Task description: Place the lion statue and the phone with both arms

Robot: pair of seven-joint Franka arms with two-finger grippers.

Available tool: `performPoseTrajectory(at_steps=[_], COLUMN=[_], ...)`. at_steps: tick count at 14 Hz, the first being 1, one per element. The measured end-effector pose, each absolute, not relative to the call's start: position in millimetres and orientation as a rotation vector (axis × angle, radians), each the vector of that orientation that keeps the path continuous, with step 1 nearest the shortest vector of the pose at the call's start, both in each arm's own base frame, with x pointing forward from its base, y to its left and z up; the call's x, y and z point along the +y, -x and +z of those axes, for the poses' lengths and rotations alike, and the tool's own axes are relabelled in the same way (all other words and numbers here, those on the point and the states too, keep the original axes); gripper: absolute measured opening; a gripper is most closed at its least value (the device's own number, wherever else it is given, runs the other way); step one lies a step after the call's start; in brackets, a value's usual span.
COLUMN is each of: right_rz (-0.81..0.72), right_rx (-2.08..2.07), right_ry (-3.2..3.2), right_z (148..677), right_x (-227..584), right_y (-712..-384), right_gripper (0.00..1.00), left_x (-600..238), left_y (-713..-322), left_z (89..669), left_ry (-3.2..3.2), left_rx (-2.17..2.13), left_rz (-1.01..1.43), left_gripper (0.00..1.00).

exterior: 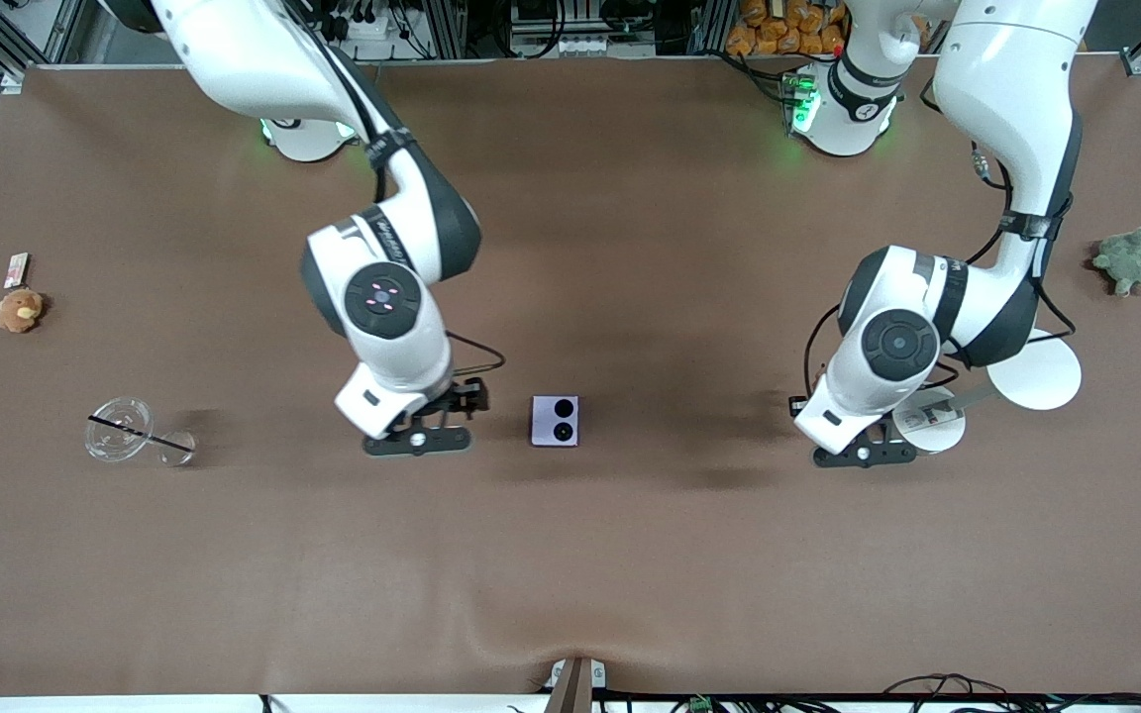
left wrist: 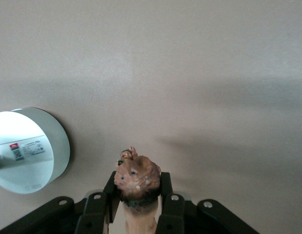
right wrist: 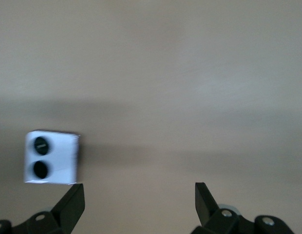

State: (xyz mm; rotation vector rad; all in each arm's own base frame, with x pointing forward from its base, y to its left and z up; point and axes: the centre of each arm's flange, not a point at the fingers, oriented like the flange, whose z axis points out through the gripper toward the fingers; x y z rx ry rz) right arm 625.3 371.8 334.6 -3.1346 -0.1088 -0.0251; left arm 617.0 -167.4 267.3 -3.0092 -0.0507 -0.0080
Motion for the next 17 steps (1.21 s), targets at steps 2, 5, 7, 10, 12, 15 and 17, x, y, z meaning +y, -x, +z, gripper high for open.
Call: performPoseTrajectory(at_steps=[2, 5, 7, 10, 12, 15, 17], right_rz=[0.031, 0.08, 0.062, 0.029, 0.023, 0.02, -0.001], right_rx=[-0.04, -0.065, -0.119, -0.164, -0.183, -0.163, -0.154], right_ry=[3.028, 2.987, 2.983, 2.975, 2.971, 2.967, 2.96], right_z=[303.3, 251.7, 224.1, 201.7, 197.2, 194.5, 189.4], right_x=[388.2, 398.1, 413.9, 438.1, 448.0, 458.8, 465.5], right_y=[-623.7, -621.8, -614.9, -602.7, -597.3, -594.3, -596.1], right_gripper=[1.0, 1.0, 1.0, 1.0, 1.0, 1.0, 1.0], left_x=[-148.0, -127.7, -120.6, -102.9, -94.3, -88.8, -80.6], left_y=[-606.3, -602.4, -601.9, -601.9, -601.3, -601.6, -603.7], left_z=[255.7, 255.9, 255.4, 248.9, 244.8, 236.4, 225.6], left_ry=[3.021, 3.025, 3.031, 3.045, 3.047, 3.053, 3.059], left_rx=[-0.081, -0.122, -0.113, -0.035, 0.011, 0.064, 0.09], left_rz=[-0.023, -0.035, -0.059, -0.093, -0.094, -0.107, -0.118], left_gripper=[0.37, 0.37, 0.37, 0.37, 0.37, 0.37, 0.37])
